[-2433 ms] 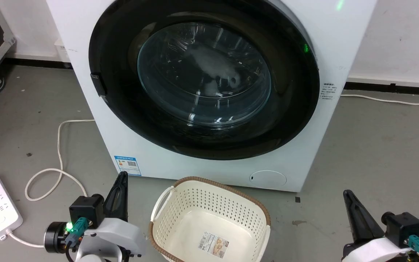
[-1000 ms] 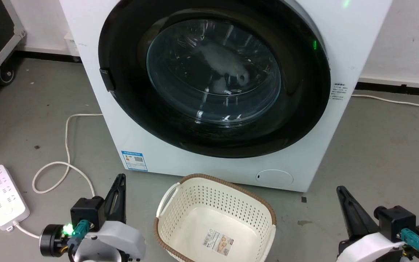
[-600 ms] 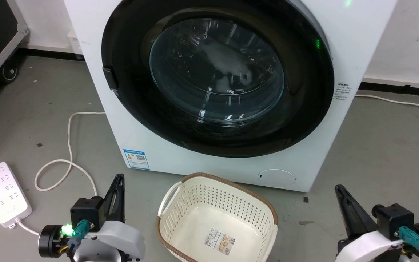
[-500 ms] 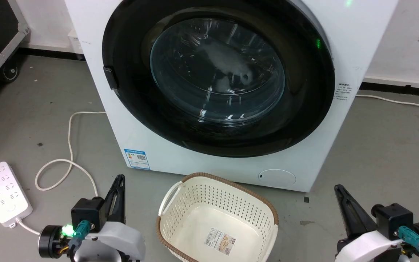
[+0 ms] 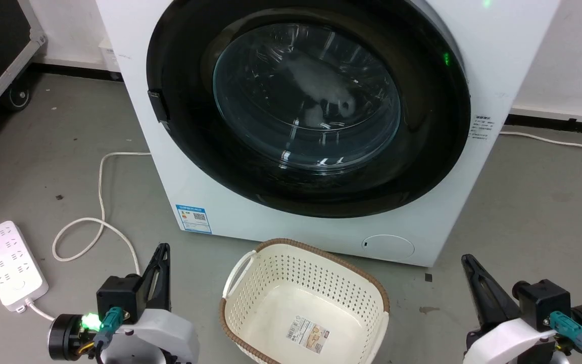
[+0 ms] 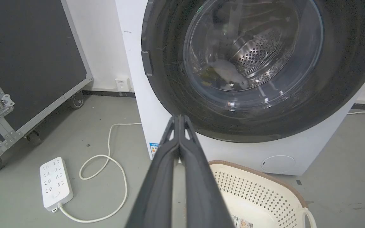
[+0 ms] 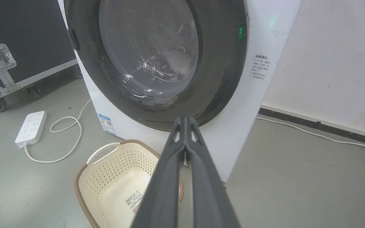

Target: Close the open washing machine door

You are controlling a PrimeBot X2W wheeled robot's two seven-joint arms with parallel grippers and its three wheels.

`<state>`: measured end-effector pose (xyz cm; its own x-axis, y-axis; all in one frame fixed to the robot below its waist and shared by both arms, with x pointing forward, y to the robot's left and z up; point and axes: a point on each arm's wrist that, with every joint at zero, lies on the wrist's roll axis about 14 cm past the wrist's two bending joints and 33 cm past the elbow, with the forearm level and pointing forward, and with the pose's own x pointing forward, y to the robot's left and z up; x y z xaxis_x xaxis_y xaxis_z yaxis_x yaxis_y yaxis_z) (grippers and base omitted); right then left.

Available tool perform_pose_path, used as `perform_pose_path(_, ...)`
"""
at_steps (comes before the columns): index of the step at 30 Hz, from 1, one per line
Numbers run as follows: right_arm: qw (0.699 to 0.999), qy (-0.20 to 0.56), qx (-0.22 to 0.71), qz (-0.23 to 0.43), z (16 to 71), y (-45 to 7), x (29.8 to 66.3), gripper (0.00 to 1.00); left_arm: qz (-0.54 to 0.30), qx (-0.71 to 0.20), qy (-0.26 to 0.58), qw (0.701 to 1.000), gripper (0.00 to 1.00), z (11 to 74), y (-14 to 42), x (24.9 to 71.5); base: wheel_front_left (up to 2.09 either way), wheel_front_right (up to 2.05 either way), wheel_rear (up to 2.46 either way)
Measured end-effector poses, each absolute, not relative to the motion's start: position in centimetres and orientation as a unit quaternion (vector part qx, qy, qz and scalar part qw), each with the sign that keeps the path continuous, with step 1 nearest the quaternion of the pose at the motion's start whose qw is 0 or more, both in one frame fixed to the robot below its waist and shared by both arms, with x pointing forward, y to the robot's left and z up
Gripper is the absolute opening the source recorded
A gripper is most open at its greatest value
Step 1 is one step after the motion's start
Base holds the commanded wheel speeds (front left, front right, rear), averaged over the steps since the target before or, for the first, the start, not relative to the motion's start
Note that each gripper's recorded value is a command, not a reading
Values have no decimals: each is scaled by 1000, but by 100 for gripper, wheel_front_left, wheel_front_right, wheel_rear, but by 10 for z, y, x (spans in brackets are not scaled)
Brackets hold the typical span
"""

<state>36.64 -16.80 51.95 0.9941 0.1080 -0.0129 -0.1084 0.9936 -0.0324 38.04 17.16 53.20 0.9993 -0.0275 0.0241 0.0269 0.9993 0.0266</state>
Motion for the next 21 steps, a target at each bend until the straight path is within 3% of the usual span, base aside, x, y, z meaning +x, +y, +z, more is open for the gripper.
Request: perform_pose_path(21,998,9,-22,65,522,-160,369,0,1,24,-5,1000,0,532,178,376,0,0,0)
